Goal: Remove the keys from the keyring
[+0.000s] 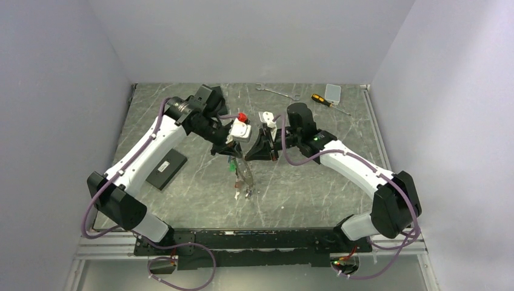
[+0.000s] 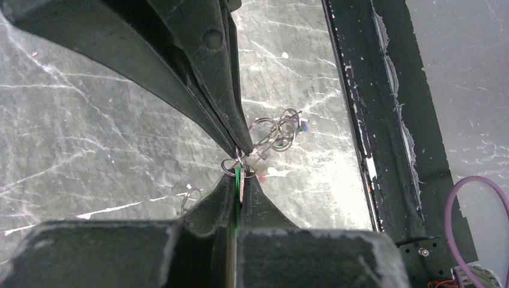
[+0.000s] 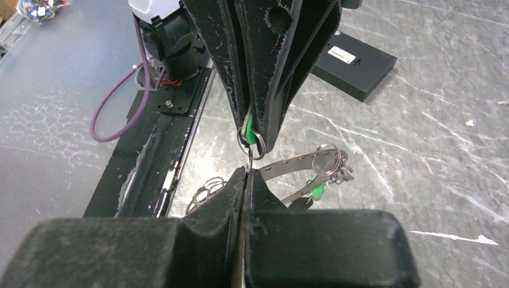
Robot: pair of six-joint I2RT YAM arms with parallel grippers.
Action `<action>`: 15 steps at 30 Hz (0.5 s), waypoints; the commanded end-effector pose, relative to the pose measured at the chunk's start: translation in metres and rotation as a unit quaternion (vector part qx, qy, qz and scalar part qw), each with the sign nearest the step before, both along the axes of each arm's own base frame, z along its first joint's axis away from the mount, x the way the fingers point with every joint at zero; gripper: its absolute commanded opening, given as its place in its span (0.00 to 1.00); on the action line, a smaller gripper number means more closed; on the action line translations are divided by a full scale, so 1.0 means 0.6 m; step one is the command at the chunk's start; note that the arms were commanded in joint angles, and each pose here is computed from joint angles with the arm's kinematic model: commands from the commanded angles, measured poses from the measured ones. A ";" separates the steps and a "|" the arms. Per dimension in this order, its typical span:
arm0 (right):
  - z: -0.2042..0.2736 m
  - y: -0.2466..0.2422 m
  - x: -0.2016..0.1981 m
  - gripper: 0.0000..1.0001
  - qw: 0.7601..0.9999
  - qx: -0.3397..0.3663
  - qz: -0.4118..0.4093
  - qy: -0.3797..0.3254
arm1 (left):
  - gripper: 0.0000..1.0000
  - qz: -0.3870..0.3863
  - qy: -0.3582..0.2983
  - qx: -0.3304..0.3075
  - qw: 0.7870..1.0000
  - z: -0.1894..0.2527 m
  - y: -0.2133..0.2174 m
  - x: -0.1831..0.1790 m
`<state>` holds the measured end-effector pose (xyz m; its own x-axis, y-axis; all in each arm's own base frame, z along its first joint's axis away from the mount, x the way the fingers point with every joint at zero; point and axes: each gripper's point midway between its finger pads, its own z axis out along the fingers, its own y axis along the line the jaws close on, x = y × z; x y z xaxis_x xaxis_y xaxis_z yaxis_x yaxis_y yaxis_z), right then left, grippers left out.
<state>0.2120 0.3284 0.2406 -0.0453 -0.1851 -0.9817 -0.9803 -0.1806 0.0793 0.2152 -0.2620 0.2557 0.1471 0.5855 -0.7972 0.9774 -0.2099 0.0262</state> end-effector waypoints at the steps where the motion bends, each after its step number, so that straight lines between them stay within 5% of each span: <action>1: 0.034 -0.007 -0.007 0.00 1.000 0.021 0.002 -0.019 | 0.00 0.017 -0.021 -0.021 0.999 0.028 0.008 0.001; 15: 0.047 -0.013 0.010 0.00 0.998 0.043 -0.025 0.022 | 0.00 0.047 -0.002 -0.008 0.999 0.007 0.016 0.012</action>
<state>0.2170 0.3224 0.2435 -0.1238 -0.1705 -0.9776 -0.9803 -0.1317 0.1471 0.2201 -0.2546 0.2485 0.1104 0.5996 -0.7926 0.9870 -0.1599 0.0166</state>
